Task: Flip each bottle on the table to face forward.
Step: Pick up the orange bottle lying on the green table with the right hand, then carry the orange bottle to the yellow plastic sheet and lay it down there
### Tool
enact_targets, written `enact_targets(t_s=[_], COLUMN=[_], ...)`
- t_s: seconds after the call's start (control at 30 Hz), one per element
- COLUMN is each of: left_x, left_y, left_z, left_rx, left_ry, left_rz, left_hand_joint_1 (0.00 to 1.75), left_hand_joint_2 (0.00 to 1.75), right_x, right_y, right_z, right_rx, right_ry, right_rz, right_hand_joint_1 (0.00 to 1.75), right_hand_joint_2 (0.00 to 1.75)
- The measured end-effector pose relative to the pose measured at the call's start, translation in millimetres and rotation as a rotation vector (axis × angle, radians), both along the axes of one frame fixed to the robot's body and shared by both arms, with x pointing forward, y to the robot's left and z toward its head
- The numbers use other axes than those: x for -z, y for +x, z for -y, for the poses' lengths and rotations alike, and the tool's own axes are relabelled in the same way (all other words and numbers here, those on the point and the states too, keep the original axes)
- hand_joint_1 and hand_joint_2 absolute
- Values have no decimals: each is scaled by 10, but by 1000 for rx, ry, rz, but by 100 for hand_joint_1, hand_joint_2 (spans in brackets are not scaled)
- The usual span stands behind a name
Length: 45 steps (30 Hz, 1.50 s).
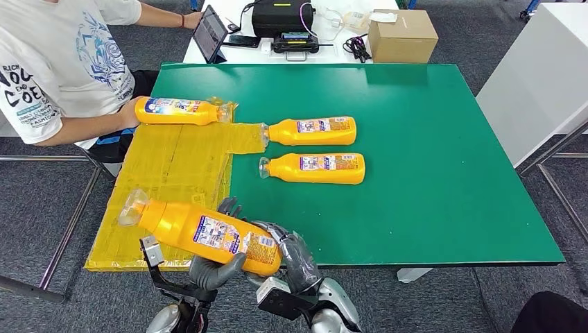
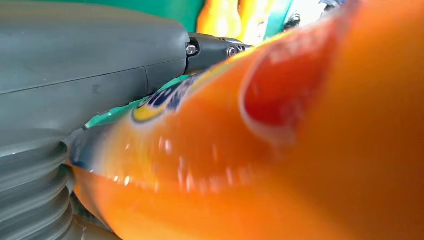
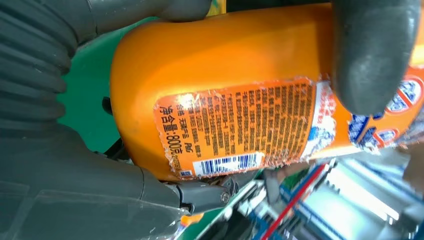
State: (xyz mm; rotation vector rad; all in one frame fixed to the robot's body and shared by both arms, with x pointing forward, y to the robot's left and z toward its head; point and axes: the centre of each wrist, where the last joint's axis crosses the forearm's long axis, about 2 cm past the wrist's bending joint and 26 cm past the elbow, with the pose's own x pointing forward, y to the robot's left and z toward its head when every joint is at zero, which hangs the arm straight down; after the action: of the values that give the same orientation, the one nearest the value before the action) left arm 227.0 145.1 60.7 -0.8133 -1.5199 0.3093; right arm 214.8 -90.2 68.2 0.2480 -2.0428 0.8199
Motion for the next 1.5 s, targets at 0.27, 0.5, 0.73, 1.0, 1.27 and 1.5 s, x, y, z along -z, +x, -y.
enact_targets(t_s=[0.27, 0.5, 0.73, 1.0, 1.27, 1.5], left_x=[-36, -28, -16, -5, -2, 6], left_y=[8, -16, -29, -39, -45, -55], left_z=[-34, -62, -33, -22, -22, -22], left_rx=[-62, -53, -23, -12, -8, -15], left_ry=[-68, -80, -59, -53, -51, -16], left_rz=[23, 12, 20, 24, 26, 40], left_hand_joint_1=[0, 0, 17, 17, 175, 175], left_hand_joint_2=[175, 175, 175, 175, 175, 175], right_x=[64, 127, 168, 182, 184, 182], right_y=[94, 93, 92, 90, 89, 85], right_z=[12, 41, 47, 51, 52, 44], right_rx=[-96, -112, -119, -119, -119, -112], right_ry=[-76, -115, -144, -148, -150, -158], right_rz=[-26, -49, -64, -68, -69, -67], right_hand_joint_1=[175, 175, 175, 175, 175, 84], right_hand_joint_2=[175, 175, 175, 175, 175, 175])
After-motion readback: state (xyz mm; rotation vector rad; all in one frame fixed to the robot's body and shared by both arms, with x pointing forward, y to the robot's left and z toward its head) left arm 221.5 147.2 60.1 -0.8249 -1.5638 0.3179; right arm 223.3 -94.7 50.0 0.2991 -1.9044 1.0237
